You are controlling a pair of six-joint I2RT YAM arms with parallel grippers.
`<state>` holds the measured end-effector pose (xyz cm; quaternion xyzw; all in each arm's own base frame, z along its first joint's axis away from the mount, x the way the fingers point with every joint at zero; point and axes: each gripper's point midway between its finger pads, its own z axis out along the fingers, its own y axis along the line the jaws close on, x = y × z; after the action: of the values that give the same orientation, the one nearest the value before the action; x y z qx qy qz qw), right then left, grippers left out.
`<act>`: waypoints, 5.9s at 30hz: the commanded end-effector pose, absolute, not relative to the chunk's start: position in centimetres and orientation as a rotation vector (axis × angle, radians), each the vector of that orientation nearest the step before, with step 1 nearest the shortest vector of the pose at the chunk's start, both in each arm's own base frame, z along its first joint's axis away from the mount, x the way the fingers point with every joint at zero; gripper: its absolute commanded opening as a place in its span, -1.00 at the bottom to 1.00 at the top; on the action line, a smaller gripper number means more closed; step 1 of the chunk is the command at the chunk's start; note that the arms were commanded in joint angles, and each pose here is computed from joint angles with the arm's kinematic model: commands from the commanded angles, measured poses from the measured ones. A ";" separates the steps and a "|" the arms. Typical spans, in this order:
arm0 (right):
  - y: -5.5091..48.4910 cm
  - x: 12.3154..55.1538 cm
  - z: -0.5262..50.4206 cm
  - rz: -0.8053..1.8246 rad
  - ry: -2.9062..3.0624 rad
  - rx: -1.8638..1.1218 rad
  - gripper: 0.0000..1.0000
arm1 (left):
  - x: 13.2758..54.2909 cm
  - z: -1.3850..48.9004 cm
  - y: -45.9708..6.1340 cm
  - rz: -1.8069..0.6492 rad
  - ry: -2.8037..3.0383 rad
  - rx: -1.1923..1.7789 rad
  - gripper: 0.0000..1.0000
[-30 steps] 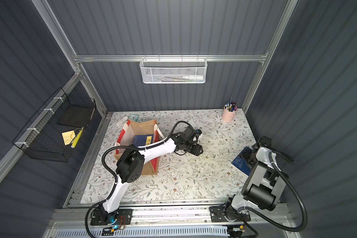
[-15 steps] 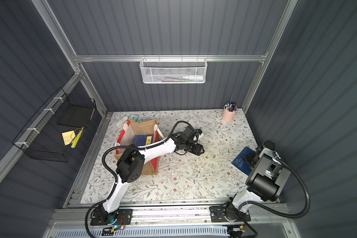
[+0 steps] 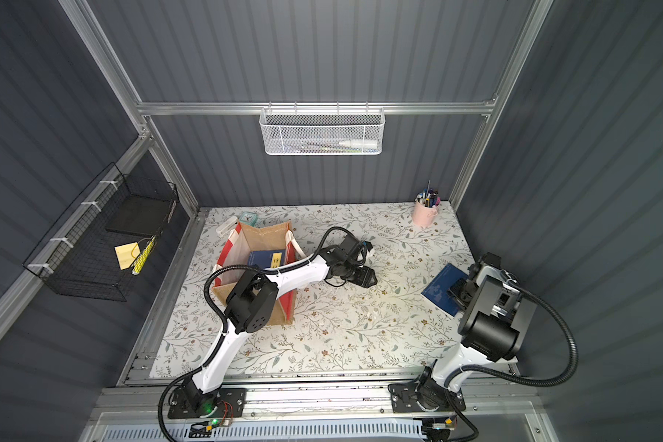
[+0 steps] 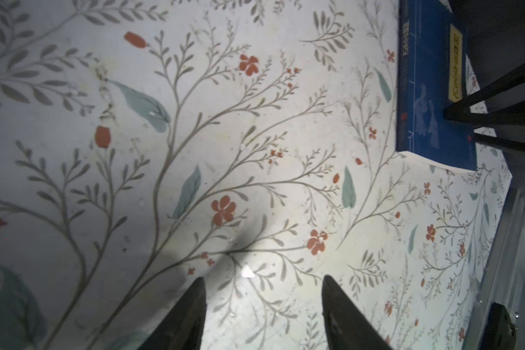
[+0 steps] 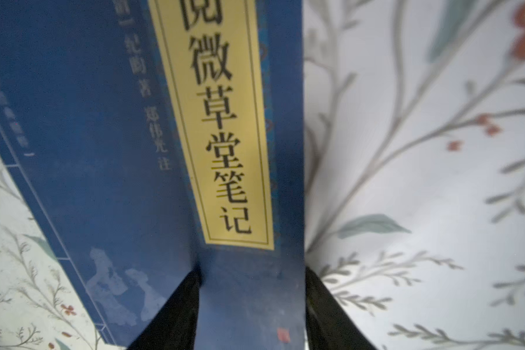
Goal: Put the books into the canvas bag
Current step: Move the book to the center of the board, then pick up the book from the center of the board.
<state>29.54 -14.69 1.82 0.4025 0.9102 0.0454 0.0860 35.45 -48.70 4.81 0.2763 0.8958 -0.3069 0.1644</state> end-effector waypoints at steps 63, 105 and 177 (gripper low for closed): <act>12.4 31.2 2.7 0.741 3.023 0.321 -0.30 | 33.4 5.2 -43.7 -1.480 2.736 0.382 -0.01; 9.4 34.2 2.1 0.739 2.921 0.579 -0.67 | 33.3 9.5 -46.3 -1.698 2.599 0.508 0.00; 22.6 33.6 22.5 0.613 2.558 -0.051 0.24 | 33.4 37.1 -22.4 -0.299 2.024 0.329 -1.00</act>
<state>33.41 21.22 21.27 0.0054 0.9388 0.2541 0.2325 33.11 -27.23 36.45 0.1689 0.8380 -0.2240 0.4681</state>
